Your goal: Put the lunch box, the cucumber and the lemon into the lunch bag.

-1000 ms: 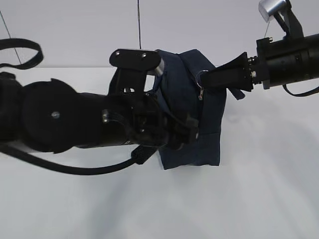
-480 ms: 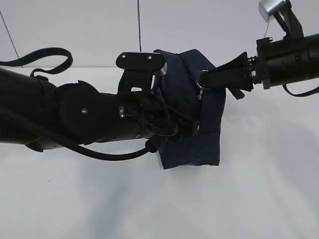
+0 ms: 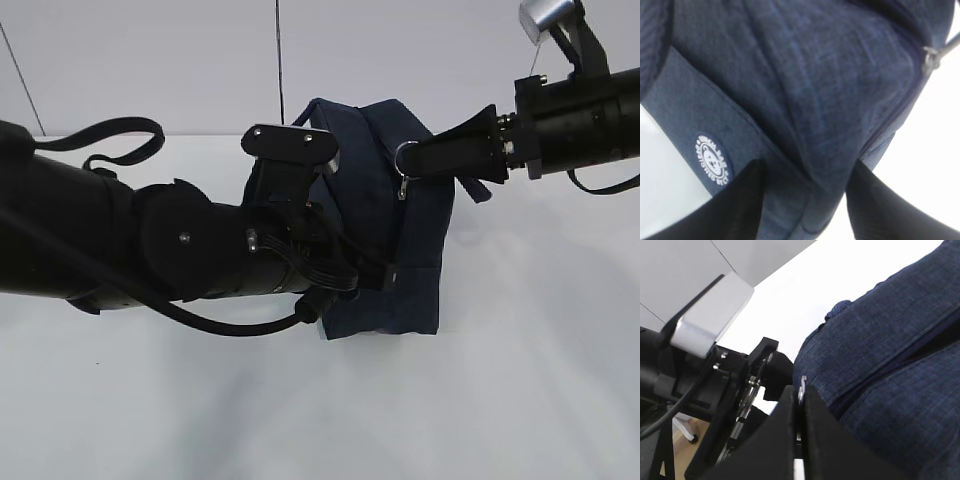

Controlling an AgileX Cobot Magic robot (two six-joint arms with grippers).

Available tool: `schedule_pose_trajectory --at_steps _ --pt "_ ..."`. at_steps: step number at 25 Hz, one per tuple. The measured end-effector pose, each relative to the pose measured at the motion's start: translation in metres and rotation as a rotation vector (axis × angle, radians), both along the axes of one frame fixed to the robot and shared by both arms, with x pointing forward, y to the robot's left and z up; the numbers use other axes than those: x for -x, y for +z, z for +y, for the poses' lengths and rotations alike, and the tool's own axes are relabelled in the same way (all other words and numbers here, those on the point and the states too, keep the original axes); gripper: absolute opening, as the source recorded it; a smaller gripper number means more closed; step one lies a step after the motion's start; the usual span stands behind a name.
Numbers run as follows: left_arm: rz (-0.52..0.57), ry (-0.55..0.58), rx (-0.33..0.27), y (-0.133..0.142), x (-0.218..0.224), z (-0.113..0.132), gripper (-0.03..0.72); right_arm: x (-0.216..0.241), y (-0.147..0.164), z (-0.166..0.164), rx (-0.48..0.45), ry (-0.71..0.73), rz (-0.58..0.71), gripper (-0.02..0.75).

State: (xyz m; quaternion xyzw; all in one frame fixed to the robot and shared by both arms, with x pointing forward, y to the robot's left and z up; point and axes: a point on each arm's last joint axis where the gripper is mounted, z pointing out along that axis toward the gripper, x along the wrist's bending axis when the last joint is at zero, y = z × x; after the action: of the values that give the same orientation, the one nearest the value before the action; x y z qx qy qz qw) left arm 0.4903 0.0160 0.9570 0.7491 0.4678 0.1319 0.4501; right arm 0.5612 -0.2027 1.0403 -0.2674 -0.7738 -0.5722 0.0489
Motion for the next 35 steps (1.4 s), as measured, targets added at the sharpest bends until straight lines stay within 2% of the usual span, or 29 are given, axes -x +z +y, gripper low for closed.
schedule_pose_trajectory --at_steps 4,6,11,14,15,35 --pt "0.001 0.000 -0.003 -0.001 0.000 0.000 0.361 0.000 0.000 0.000 0.000 0.000 0.000 0.007" --pt "-0.003 -0.001 -0.005 -0.001 0.000 0.000 0.321 0.000 0.000 0.000 0.001 0.001 0.000 0.007" --pt "-0.008 -0.001 -0.006 -0.001 -0.001 0.000 0.158 0.000 0.000 0.000 0.000 -0.001 0.006 0.007" --pt "-0.010 -0.001 -0.009 -0.001 -0.001 0.000 0.034 0.000 0.000 0.000 -0.001 -0.001 0.008 0.007" --pt "-0.014 -0.006 -0.014 -0.001 -0.001 0.000 0.017 0.000 0.000 0.000 -0.001 -0.001 0.008 0.007" --pt "0.078 -0.056 -0.102 -0.024 0.014 0.011 -0.001 -0.005 0.010 0.000 -0.014 -0.009 -0.025 0.007"
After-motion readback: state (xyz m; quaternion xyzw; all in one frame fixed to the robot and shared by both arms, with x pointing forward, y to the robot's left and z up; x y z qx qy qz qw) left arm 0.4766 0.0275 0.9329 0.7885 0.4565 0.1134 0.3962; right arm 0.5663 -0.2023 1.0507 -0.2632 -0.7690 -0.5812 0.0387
